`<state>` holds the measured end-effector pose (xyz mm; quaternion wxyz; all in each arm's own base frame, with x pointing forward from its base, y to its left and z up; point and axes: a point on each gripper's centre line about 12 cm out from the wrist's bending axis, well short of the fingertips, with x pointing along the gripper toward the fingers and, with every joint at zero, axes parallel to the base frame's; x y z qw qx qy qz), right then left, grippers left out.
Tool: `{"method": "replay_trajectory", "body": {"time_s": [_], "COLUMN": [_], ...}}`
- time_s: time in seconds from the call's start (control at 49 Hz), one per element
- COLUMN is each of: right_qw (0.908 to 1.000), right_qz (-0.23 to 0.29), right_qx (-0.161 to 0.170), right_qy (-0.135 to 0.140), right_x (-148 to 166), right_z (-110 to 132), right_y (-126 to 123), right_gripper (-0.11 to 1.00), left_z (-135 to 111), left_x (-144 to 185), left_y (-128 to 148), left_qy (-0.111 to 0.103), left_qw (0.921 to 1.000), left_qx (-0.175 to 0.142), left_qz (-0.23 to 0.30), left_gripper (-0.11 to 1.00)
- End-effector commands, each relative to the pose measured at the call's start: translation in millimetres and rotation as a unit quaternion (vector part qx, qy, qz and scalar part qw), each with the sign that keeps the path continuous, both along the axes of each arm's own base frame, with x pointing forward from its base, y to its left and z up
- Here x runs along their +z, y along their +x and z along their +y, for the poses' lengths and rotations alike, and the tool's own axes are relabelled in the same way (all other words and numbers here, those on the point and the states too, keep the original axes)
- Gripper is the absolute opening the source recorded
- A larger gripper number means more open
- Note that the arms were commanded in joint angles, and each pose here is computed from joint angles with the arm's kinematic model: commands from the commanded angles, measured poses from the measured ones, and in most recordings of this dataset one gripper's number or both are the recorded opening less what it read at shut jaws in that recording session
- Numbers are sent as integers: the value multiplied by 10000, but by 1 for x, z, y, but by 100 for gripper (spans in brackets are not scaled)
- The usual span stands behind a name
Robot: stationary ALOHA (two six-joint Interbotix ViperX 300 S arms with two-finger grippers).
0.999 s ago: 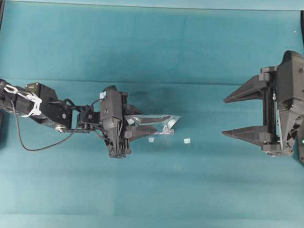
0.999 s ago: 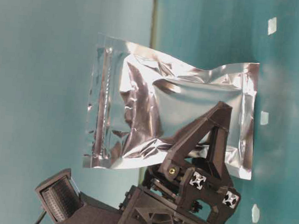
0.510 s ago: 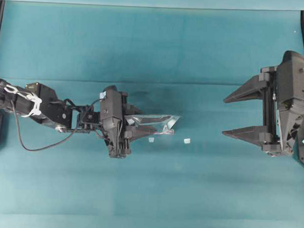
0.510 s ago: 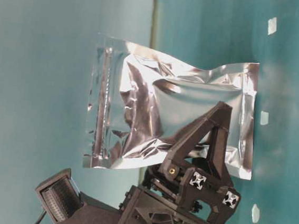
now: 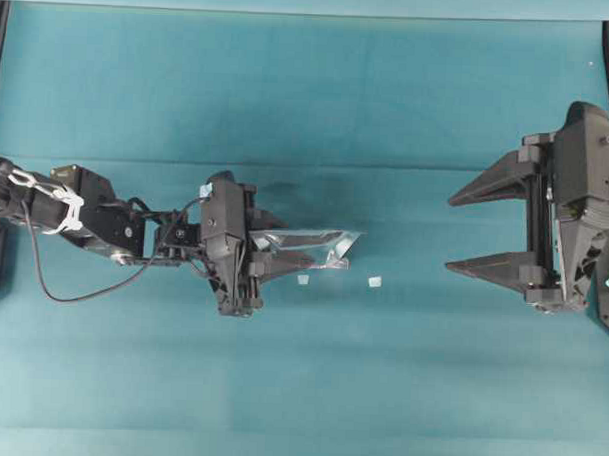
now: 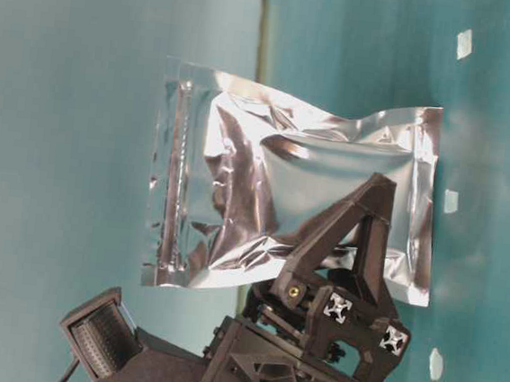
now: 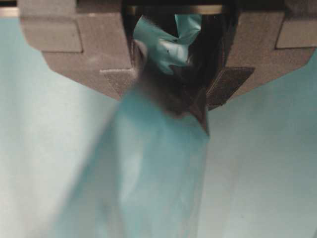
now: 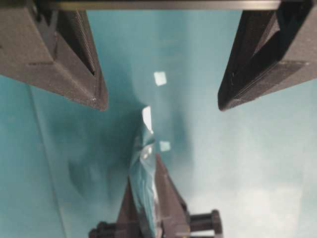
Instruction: Hand over the silver zip bag and make it stand upright.
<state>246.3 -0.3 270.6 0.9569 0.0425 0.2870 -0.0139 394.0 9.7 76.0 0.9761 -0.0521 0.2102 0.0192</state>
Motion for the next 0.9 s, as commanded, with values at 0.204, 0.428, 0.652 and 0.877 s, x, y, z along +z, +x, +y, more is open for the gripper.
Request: {"method": "replay_trajectory", "body": {"time_s": [0.204, 0.428, 0.652, 0.877], "right_qw": [9999, 9999, 9999, 9999], "right_qz": [-100, -100, -100, -77], "right_qx": [-20, -20, -20, -22], "right_qy": [54, 54, 54, 61], "right_x": [4, 4, 4, 3], "right_z": [1, 1, 1, 1], "right_y": [1, 1, 1, 0], "right_gripper": [96, 96, 96, 96], "left_z": [-6, -6, -6, -6], "left_x": [1, 0, 0, 0], "left_y": [0, -1, -1, -1], "left_qy": [0, 0, 0, 0], "left_qw": [10000, 10000, 10000, 10000], "left_qx": [-79, -79, -79, -79], "left_qz": [15, 31, 31, 38], "left_gripper": [23, 23, 23, 23]}}
